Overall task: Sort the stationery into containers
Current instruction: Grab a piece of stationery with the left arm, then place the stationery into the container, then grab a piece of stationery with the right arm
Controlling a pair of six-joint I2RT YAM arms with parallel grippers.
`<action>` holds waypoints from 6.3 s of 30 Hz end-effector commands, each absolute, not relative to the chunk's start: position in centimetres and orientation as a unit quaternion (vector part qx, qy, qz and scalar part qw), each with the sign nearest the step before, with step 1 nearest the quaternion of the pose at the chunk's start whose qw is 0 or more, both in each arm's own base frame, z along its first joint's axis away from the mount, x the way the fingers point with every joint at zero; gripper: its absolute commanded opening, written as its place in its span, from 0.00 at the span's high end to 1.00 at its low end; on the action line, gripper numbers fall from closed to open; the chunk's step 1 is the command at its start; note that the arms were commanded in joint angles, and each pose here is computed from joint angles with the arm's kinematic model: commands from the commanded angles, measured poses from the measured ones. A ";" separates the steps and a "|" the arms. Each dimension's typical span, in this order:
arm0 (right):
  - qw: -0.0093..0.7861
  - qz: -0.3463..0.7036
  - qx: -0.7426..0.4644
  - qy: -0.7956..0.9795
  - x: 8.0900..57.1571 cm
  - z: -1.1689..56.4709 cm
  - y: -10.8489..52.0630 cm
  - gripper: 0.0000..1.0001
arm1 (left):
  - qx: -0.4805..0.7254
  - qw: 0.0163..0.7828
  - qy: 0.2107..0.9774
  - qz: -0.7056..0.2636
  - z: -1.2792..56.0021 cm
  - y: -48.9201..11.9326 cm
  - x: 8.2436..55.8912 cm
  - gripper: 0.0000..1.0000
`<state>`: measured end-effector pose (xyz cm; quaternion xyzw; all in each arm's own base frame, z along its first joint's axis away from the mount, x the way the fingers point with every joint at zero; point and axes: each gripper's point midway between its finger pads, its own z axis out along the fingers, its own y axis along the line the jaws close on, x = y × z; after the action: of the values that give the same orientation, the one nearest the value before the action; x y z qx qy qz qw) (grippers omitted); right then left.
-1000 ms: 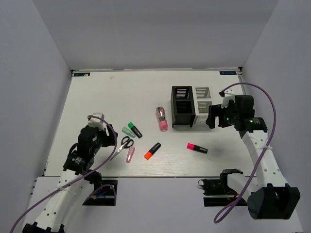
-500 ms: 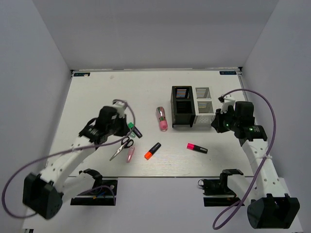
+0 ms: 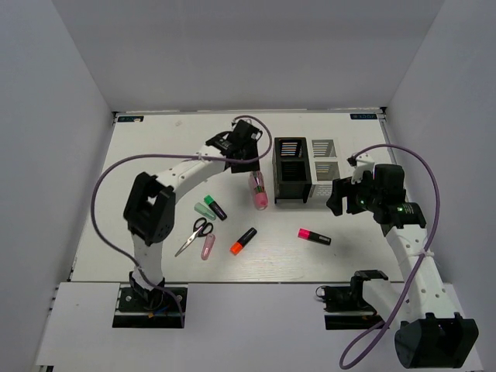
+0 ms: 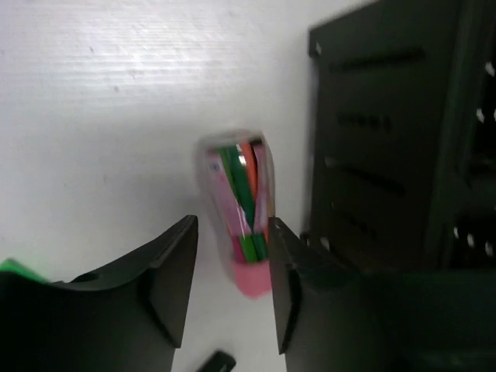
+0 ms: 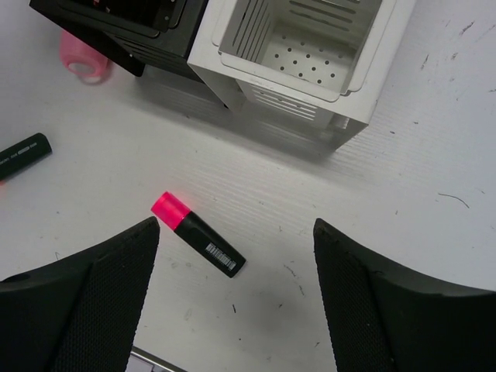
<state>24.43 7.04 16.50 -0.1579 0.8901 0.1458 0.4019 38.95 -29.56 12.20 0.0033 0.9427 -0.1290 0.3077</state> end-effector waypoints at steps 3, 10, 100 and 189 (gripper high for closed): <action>0.419 0.130 -0.157 0.885 24.8 17.2 6.8 0.17 | -0.139 0.300 0.933 -0.141 13.7 -28.8 43.2 0.51; 0.423 0.111 -0.164 0.884 24.9 17.1 6.5 0.14 | -0.156 0.259 0.944 -0.136 10.0 -29.5 43.9 0.29; 0.413 0.071 -0.185 0.889 25.5 15.6 6.4 1.00 | 0.200 0.727 0.637 -0.160 31.8 -44.5 48.9 1.00; 0.164 0.235 -0.639 0.714 16.3 6.2 15.7 1.00 | 0.104 0.332 0.916 -0.199 11.7 -13.1 18.9 0.00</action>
<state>16.88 14.13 2.05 -0.6305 0.7369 0.1932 0.1486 18.80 -12.84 11.37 0.1042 0.9210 -0.1884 0.3248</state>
